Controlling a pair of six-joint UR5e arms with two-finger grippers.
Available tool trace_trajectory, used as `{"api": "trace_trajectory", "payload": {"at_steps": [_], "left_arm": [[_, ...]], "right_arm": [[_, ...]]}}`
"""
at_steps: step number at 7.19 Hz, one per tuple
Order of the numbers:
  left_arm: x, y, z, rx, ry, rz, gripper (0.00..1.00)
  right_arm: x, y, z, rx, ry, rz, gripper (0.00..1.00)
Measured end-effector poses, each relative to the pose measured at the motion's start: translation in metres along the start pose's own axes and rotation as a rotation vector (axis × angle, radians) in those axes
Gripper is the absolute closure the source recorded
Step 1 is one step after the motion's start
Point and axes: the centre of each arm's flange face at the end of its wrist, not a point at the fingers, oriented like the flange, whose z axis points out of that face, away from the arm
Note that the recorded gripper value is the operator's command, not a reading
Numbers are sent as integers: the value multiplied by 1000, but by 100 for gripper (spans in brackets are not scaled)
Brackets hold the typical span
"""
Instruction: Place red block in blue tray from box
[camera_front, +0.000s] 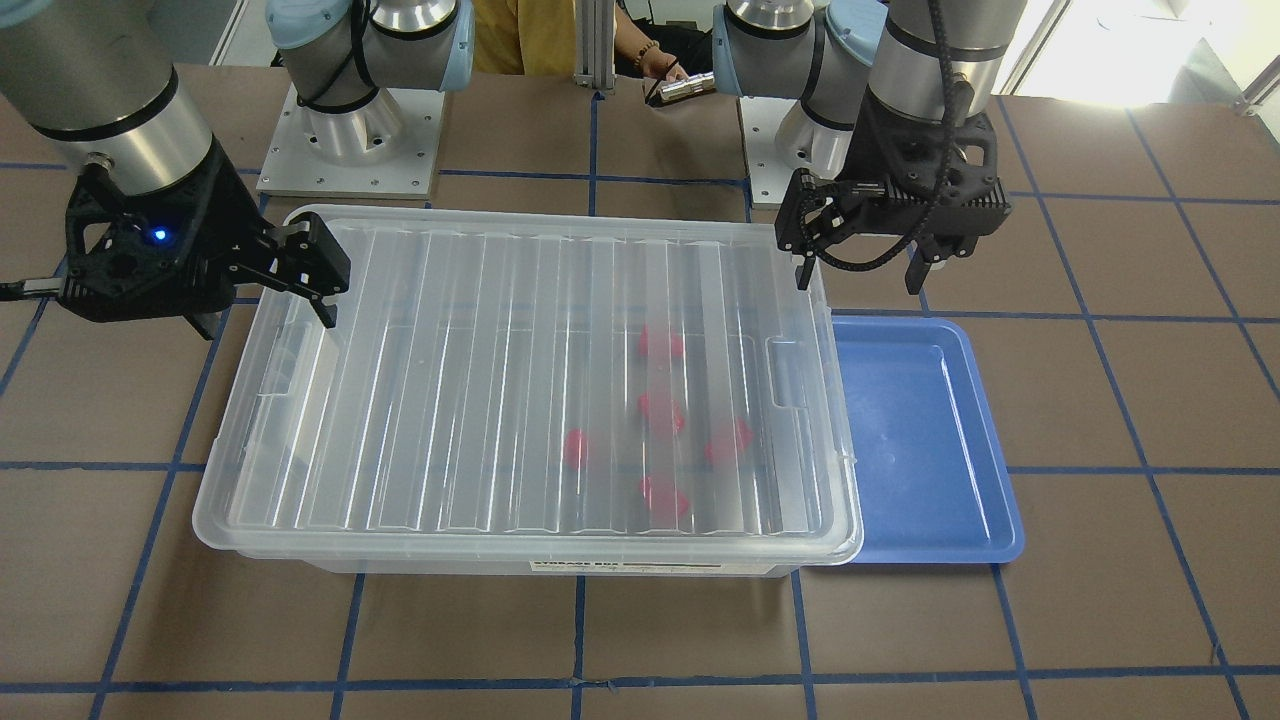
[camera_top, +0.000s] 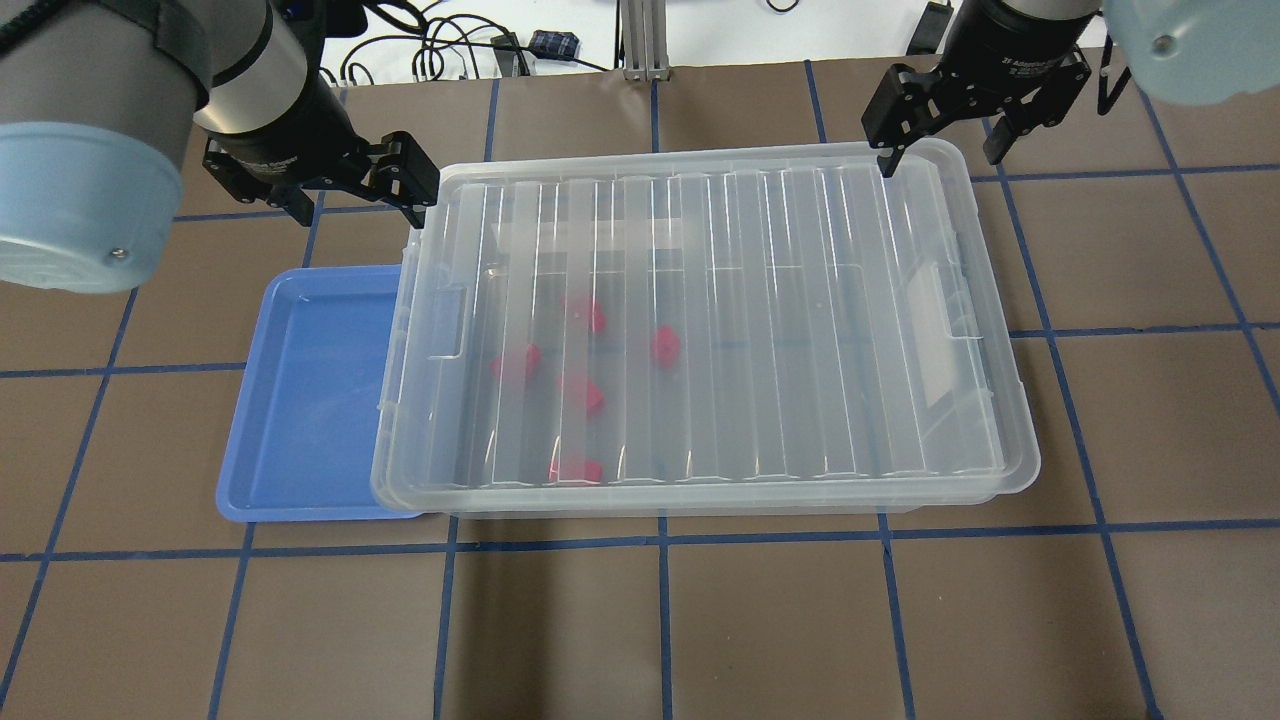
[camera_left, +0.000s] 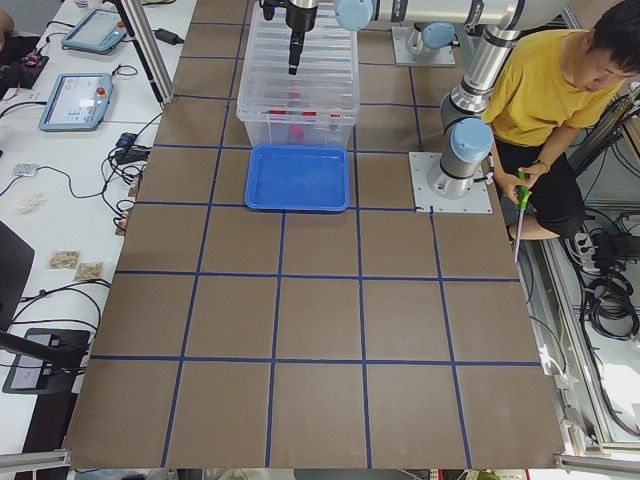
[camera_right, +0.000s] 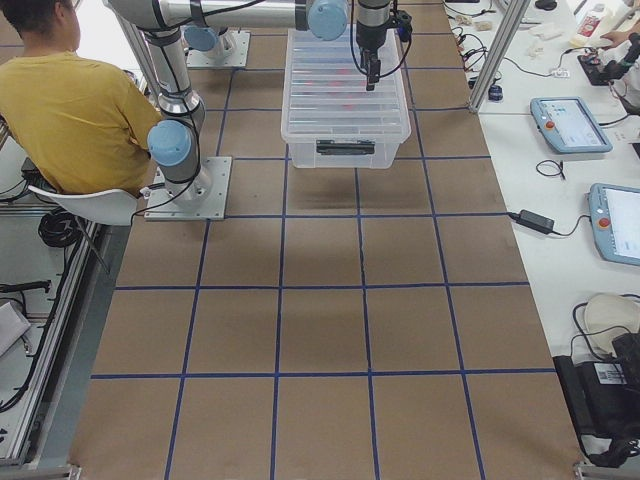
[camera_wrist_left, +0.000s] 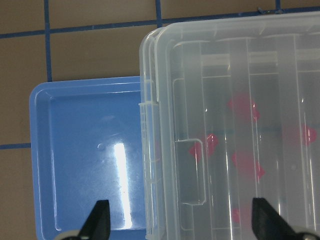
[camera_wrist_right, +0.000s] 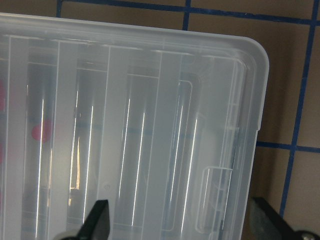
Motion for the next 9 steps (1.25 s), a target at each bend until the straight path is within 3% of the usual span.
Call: {"api": "trace_trajectory", "payload": {"at_steps": [5, 7, 9], "left_arm": [[0, 0, -1, 2, 0, 0, 0], [0, 0, 1, -3, 4, 1, 0], [0, 1, 1, -6, 2, 2, 0]], "right_arm": [[4, 1, -2, -5, 5, 11, 0], [-5, 6, -17, 20, 1, 3, 0], [-4, 3, -7, 1, -1, 8, 0]]}}
